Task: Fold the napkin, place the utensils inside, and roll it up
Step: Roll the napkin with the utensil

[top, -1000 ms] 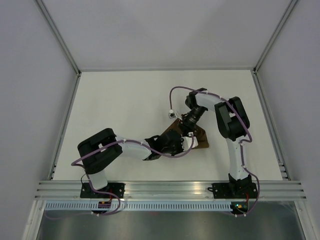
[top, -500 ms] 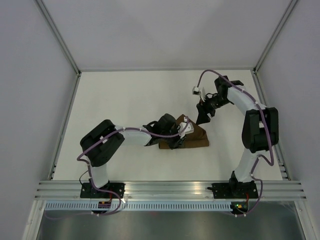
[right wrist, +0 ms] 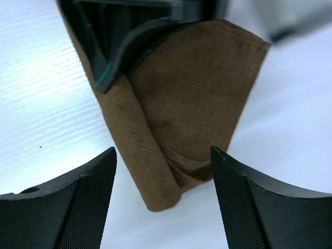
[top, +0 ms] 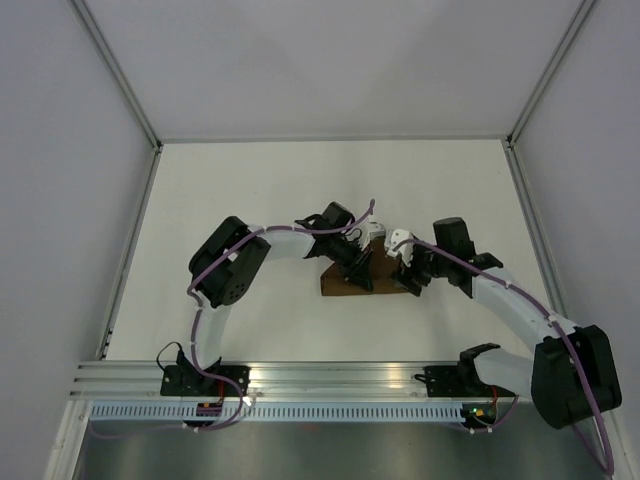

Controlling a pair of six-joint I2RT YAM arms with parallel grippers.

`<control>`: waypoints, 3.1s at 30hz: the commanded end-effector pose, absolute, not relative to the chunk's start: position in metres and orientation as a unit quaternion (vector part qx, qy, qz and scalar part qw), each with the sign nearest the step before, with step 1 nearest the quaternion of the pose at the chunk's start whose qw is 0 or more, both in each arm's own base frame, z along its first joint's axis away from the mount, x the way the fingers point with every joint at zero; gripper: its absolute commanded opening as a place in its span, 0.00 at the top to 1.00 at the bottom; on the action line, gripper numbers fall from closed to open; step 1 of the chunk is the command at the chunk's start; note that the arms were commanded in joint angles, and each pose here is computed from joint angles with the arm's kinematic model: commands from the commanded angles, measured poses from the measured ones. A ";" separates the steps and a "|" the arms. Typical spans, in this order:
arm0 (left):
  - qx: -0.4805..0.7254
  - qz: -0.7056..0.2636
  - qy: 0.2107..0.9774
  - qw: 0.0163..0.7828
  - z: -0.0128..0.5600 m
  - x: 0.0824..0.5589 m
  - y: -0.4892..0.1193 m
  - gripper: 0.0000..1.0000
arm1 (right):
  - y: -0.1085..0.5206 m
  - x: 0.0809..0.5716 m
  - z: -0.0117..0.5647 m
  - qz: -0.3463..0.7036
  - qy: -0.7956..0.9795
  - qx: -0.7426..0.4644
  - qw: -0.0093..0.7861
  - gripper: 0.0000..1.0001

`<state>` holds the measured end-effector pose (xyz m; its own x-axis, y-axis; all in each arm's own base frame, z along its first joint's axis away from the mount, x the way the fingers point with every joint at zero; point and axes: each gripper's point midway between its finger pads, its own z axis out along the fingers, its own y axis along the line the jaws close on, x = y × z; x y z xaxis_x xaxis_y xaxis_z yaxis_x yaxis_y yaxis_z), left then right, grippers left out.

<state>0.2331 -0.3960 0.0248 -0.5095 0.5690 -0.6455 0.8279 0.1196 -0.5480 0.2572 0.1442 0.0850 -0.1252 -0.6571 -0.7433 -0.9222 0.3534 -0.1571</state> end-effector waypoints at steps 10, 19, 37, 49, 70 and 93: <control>0.394 -0.491 0.777 0.004 -0.005 0.219 -0.380 0.98 | 0.190 0.249 0.061 0.079 0.651 -0.614 0.439 0.22; 0.391 -0.497 0.775 -0.006 -0.003 0.218 -0.378 0.96 | 0.192 0.246 0.032 0.043 0.650 -0.638 0.411 0.31; 0.397 -0.448 0.778 0.189 0.085 0.288 -0.391 0.52 | 0.195 0.205 0.014 0.129 0.665 -0.682 0.275 0.74; 0.232 -0.319 0.816 0.423 0.151 0.356 -0.315 0.49 | 0.198 0.183 0.016 0.254 0.686 -0.665 0.151 0.80; 0.330 -0.163 0.682 0.631 0.164 0.244 -0.296 0.44 | 0.201 0.228 -0.009 0.393 0.709 -0.583 -0.054 0.80; 0.572 -0.102 0.644 0.497 0.034 0.203 -0.394 0.41 | 0.200 0.245 -0.031 0.389 0.728 -0.559 -0.082 0.81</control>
